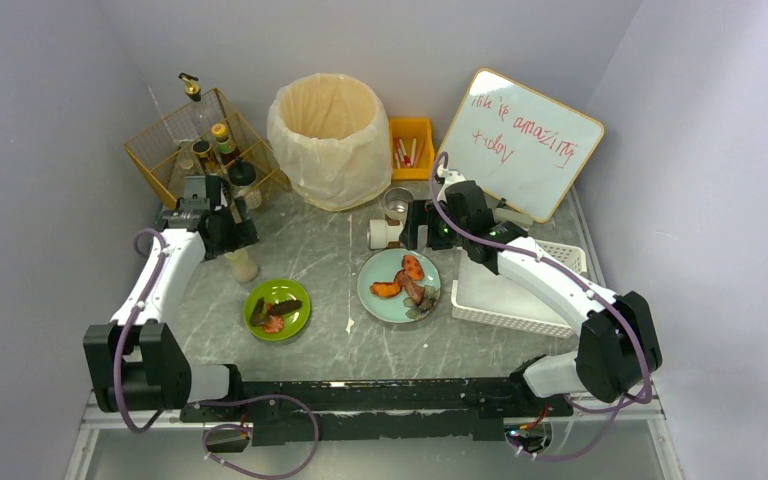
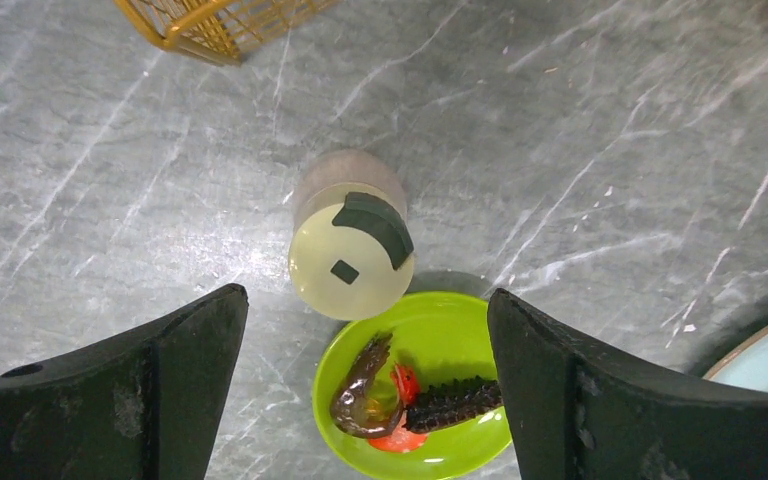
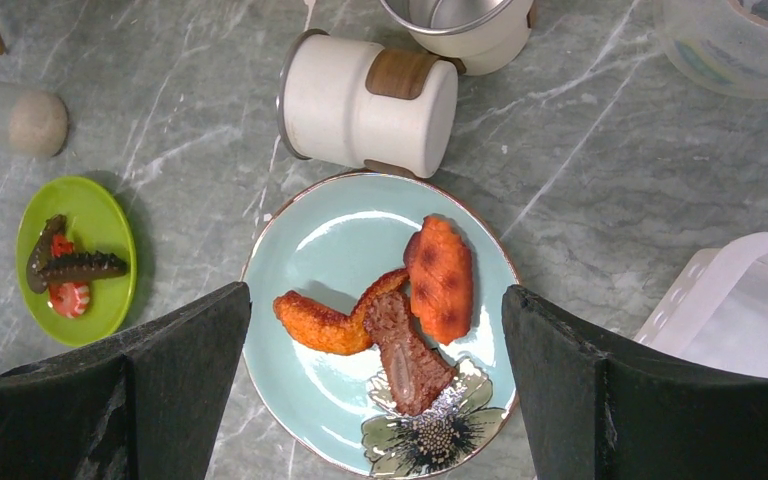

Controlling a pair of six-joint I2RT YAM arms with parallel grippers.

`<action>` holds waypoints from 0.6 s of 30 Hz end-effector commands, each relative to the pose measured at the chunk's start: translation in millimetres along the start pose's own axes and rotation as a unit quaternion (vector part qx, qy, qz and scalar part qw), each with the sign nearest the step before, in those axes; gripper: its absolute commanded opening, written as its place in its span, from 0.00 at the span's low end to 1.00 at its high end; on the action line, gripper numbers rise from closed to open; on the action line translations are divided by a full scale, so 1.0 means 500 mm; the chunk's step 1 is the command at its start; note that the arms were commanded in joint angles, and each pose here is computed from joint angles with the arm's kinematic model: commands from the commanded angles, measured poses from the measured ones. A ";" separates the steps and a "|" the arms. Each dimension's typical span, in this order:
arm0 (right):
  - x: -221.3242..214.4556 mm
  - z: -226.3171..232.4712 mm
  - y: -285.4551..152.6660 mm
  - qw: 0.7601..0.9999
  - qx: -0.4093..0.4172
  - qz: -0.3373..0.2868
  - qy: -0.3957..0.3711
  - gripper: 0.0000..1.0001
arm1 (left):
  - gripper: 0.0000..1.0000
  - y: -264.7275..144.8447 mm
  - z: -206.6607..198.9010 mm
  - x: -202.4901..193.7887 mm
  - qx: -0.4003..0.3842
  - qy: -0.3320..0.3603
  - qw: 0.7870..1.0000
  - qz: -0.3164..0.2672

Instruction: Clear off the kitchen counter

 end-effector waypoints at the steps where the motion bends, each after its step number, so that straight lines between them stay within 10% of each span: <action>1: 0.027 0.013 -0.012 1.000 0.017 -0.026 0.002 1.00 | 0.94 0.037 -0.005 -0.008 -0.002 0.000 1.000 0.023; 18: 0.026 0.012 -0.001 1.000 0.018 -0.023 0.005 1.00 | 0.67 0.068 0.004 -0.009 0.026 0.016 0.999 0.027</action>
Point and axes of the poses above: each gripper's point midway between its finger pads, its own y axis out along the fingers, its own z axis along the line the jaws close on, x = y × z, the point moved 9 cm from there along -y, back along the fingers, and after that the axes turned 2 degrees about y, right-handed, at the moved point
